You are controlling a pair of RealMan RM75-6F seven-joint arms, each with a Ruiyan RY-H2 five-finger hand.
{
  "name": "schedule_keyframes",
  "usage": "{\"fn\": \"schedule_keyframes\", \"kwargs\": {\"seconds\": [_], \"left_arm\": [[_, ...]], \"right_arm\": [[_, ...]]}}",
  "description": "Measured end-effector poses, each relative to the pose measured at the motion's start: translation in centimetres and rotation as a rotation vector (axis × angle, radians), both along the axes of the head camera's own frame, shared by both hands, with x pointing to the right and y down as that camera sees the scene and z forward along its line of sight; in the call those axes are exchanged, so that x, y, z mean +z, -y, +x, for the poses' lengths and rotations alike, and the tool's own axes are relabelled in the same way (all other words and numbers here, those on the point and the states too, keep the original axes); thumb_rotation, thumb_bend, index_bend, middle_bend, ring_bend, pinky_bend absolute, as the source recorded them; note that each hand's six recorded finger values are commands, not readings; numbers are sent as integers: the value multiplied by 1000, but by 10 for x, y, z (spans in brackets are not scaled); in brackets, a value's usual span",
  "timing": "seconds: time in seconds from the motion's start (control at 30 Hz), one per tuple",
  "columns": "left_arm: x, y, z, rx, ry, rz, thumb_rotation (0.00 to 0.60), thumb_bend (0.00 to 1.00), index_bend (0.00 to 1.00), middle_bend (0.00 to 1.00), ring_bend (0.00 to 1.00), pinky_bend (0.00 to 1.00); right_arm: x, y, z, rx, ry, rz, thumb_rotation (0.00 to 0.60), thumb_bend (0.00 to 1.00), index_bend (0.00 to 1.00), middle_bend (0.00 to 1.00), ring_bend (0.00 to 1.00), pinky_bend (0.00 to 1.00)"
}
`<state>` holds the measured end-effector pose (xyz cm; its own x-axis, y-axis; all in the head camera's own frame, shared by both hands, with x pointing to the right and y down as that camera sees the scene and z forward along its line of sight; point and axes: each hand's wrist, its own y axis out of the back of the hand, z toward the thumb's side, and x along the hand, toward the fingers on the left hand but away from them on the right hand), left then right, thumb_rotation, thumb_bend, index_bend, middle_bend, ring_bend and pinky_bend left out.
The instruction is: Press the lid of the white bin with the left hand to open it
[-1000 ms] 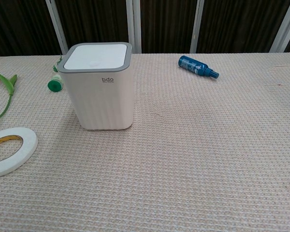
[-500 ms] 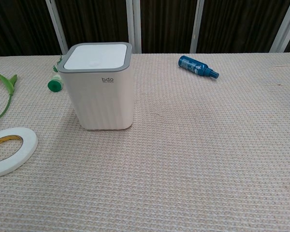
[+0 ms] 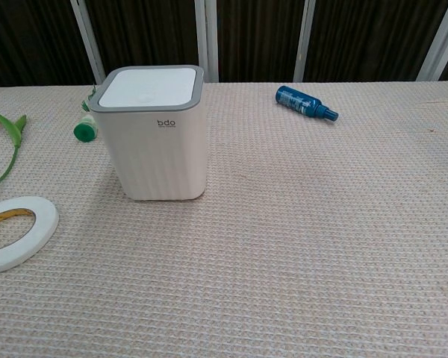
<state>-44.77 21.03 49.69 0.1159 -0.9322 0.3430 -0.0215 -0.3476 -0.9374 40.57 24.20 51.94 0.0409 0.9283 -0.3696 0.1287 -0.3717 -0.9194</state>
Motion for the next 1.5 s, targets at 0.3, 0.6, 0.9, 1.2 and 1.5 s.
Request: {"fn": "schedule_keyframes", "kwargs": {"seconds": [0.3, 0.6, 0.9, 1.2, 1.5], "left_arm": [[25, 69, 61, 170, -51, -137, 600, 357, 185, 737, 660, 630], [36, 90, 124, 331, 7, -124, 600, 504, 289, 860, 753, 660], [47, 93, 170, 406, 41, -124, 600, 610, 306, 891, 772, 668], [47, 95, 221, 468, 54, -116, 600, 622, 293, 895, 777, 668], [43, 97, 239, 465, 93, -84, 600, 631, 286, 896, 779, 670]], "right_arm": [[1, 1, 0, 5, -4, 5, 600, 268, 138, 19, 0, 28], [0, 2, 1, 9, -2, 7, 600, 268, 138, 19, 0, 28], [0, 3, 4, 17, -1, 10, 600, 267, 138, 18, 0, 28], [2, 3, 3, 17, -7, 2, 600, 268, 138, 18, 0, 28], [2, 4, 6, 25, -8, 1, 600, 268, 138, 19, 0, 28]]}}
